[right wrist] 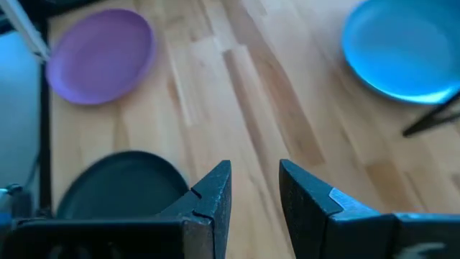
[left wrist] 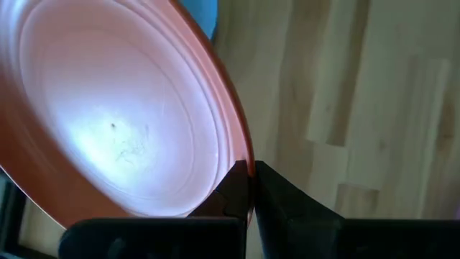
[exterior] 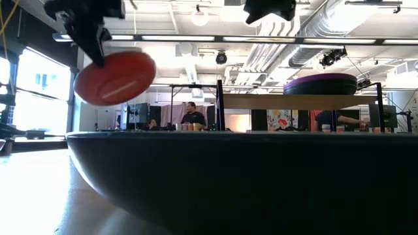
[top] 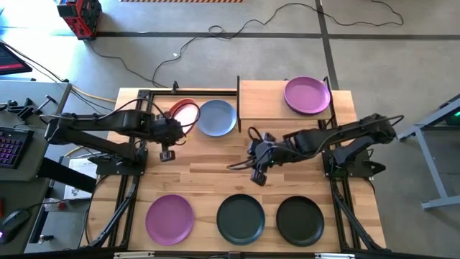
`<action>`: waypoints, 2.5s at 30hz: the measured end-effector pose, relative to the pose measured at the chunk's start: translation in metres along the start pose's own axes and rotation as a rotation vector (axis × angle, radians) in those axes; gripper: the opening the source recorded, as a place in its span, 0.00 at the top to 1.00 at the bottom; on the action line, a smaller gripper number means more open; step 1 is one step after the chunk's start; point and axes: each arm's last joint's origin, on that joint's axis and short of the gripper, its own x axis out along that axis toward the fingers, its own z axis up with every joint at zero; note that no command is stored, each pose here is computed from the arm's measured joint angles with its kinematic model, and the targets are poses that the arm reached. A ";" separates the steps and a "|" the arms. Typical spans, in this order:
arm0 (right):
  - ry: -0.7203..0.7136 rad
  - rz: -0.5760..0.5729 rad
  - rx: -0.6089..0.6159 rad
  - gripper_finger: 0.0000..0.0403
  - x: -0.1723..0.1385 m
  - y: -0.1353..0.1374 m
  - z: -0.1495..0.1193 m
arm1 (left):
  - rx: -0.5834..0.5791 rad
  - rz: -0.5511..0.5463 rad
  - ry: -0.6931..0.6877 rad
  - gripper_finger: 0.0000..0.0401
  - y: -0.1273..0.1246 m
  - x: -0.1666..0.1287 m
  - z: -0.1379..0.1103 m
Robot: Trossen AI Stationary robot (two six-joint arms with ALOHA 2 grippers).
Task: Place and stack plates onto a shelf
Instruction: Stack the orange plate on top of the violet plate on the shelf
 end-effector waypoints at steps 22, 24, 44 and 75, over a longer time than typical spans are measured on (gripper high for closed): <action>-0.275 0.139 0.097 0.76 -0.011 0.019 0.037 | 0.401 -0.048 -0.157 1.00 -0.034 -0.046 0.023; -0.290 0.141 0.106 0.76 -0.015 0.018 0.042 | 0.437 -0.023 -0.163 1.00 -0.037 -0.046 0.026; -0.319 0.068 0.179 0.76 -0.037 -0.012 0.072 | 0.718 0.143 -0.135 1.00 -0.075 -0.034 0.063; -0.308 0.075 0.348 0.76 -0.032 -0.067 0.091 | 0.998 0.229 -0.230 1.00 -0.103 -0.043 0.062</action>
